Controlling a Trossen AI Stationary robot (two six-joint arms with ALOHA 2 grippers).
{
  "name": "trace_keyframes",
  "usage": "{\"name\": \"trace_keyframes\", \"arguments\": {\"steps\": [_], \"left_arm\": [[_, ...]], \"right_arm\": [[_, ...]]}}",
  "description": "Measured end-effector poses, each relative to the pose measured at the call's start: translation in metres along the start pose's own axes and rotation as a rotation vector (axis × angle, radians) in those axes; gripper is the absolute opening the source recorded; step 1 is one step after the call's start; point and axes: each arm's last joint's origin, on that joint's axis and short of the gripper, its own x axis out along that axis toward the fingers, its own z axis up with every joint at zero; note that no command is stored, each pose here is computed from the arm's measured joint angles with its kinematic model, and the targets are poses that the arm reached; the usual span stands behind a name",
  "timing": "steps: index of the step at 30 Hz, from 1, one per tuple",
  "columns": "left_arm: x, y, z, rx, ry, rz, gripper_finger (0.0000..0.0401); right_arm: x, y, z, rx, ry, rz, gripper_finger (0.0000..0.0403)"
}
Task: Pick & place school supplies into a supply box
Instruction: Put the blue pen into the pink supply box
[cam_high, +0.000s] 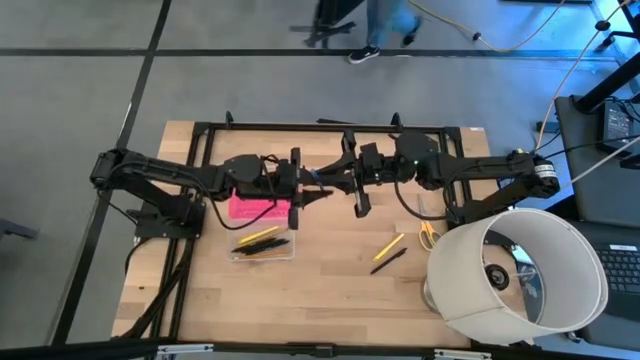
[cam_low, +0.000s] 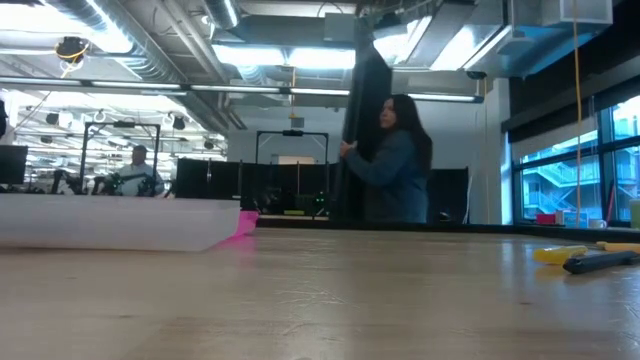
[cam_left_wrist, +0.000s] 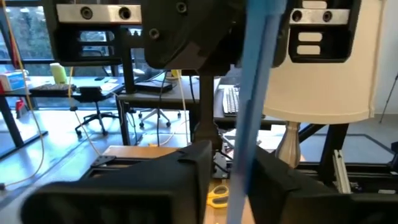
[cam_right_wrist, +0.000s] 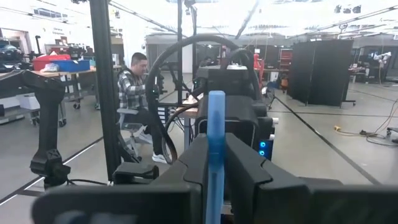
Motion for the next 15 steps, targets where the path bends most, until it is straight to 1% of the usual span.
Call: {"name": "trace_keyframes", "arguments": {"steps": [4, 6, 10, 12, 15], "left_arm": [[0.000, 0.000, 0.000, 0.022, 0.001, -0.001, 0.0030], [0.000, 0.000, -0.001, 0.028, 0.006, -0.003, 0.0014], [0.000, 0.000, -0.002, 0.032, 0.016, -0.001, 0.0015], [0.000, 0.000, -0.003, 0.027, 0.039, 0.000, 0.0016], [-0.001, 0.000, -0.010, 0.027, 0.107, 0.004, 0.0013]], "right_arm": [[0.000, 0.000, -0.001, 0.002, 0.010, -0.001, 0.0043], [0.000, 0.000, -0.002, 0.001, 0.023, -0.002, 0.0048], [-0.001, 0.000, -0.006, -0.012, 0.068, -0.003, 0.0077], [-0.001, -0.001, -0.009, -0.030, 0.097, -0.003, 0.0102], [-0.002, -0.002, -0.012, -0.031, 0.129, -0.038, 0.0143]]}}
